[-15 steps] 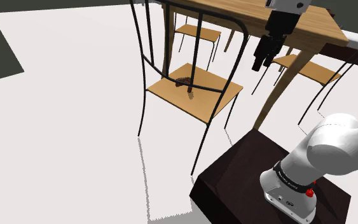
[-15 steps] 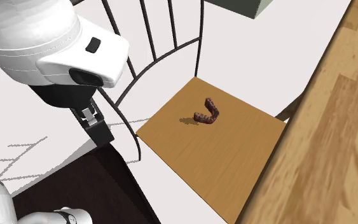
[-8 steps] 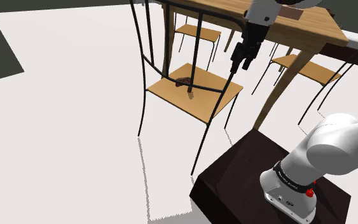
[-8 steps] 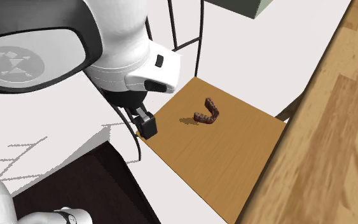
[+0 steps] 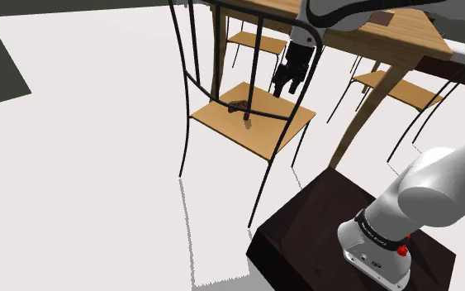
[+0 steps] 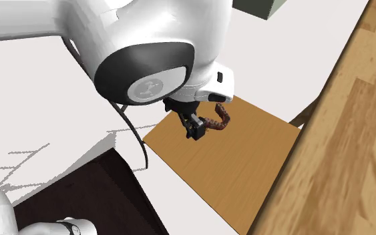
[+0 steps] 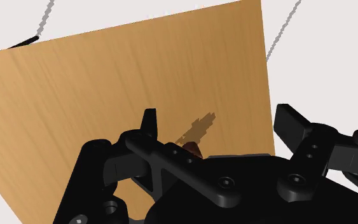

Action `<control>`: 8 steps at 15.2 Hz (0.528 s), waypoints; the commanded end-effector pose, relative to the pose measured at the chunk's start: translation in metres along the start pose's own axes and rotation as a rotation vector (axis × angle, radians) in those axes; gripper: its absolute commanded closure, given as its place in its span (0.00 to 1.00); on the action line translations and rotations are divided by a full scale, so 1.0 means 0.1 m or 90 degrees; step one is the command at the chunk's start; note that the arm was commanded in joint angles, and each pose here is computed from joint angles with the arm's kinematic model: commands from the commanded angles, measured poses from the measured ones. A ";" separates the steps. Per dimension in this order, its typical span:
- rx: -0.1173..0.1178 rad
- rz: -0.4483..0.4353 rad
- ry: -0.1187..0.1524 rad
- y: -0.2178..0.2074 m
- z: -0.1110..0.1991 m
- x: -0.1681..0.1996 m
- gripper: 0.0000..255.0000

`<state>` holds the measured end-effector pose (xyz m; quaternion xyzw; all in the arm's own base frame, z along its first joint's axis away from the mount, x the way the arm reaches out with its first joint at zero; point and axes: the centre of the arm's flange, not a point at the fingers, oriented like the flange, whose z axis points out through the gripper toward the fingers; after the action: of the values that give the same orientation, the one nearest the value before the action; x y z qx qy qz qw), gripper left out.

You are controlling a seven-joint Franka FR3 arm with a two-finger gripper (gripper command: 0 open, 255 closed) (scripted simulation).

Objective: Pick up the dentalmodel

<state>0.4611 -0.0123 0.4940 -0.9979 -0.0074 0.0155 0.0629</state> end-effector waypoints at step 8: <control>0.017 0.004 0.020 0.27 0.58 0.94 0.00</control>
<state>0.5413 -0.0283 0.4394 -0.9972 -0.0034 0.0023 0.0747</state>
